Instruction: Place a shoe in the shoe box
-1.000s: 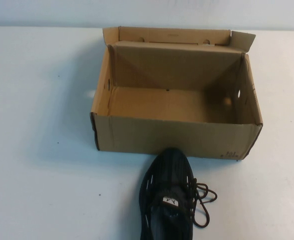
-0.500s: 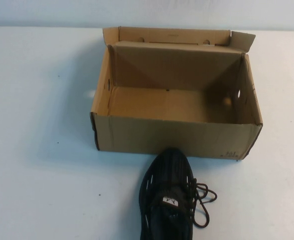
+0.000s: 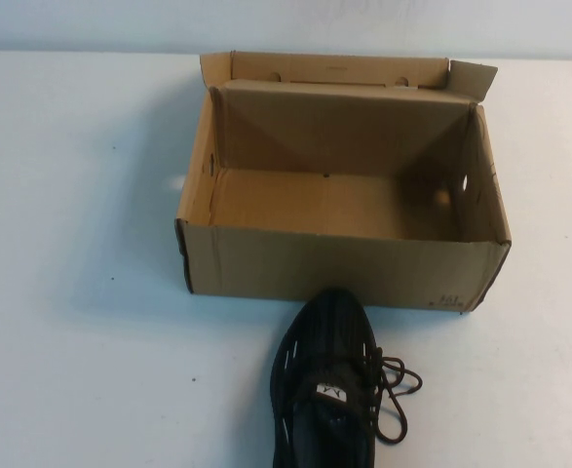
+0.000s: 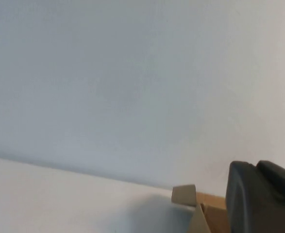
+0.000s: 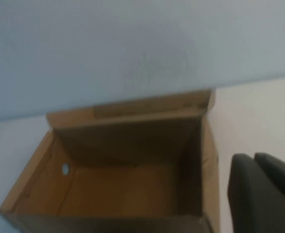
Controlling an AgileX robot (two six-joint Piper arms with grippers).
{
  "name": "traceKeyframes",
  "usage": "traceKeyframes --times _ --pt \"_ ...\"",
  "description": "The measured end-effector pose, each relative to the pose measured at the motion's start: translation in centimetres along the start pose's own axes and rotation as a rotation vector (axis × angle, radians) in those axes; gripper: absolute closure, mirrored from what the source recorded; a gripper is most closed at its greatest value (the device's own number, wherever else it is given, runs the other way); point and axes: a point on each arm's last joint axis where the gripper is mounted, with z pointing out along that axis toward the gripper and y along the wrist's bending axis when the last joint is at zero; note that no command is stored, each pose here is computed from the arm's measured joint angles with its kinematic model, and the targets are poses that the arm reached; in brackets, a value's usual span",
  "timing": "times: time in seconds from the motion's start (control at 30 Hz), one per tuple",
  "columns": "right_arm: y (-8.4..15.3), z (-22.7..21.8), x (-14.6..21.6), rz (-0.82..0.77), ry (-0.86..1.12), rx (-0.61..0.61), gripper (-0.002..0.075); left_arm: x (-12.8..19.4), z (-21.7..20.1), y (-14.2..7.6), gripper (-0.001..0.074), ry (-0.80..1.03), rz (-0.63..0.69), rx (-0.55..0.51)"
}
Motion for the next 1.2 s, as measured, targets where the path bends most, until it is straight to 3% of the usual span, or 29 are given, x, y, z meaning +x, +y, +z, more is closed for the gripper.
traceKeyframes --times 0.4,0.57,0.7,0.83,1.0,1.2 --pt "2.6 7.1 1.4 -0.201 0.599 -0.311 0.0742 3.2 1.8 0.6 0.0738 0.363 0.025 -0.055" --pt "4.5 9.9 1.4 -0.323 0.694 -0.382 0.0742 4.8 3.7 0.3 0.0738 0.591 0.032 -0.029" --pt "6.4 11.3 3.7 -0.48 0.799 -0.442 0.0726 5.6 4.8 -0.1 0.0738 0.688 0.026 0.024" --pt "8.1 12.2 5.9 -0.637 0.849 -0.481 0.0659 5.9 5.3 -0.2 0.0738 0.716 0.022 0.037" --pt "10.0 12.9 8.1 -0.76 0.881 -0.56 0.0516 6.0 5.5 -0.2 0.0738 0.726 0.022 0.039" --pt "11.2 14.2 10.7 -0.755 0.971 -0.62 0.0419 6.0 5.5 -0.2 0.0738 0.726 0.026 0.041"
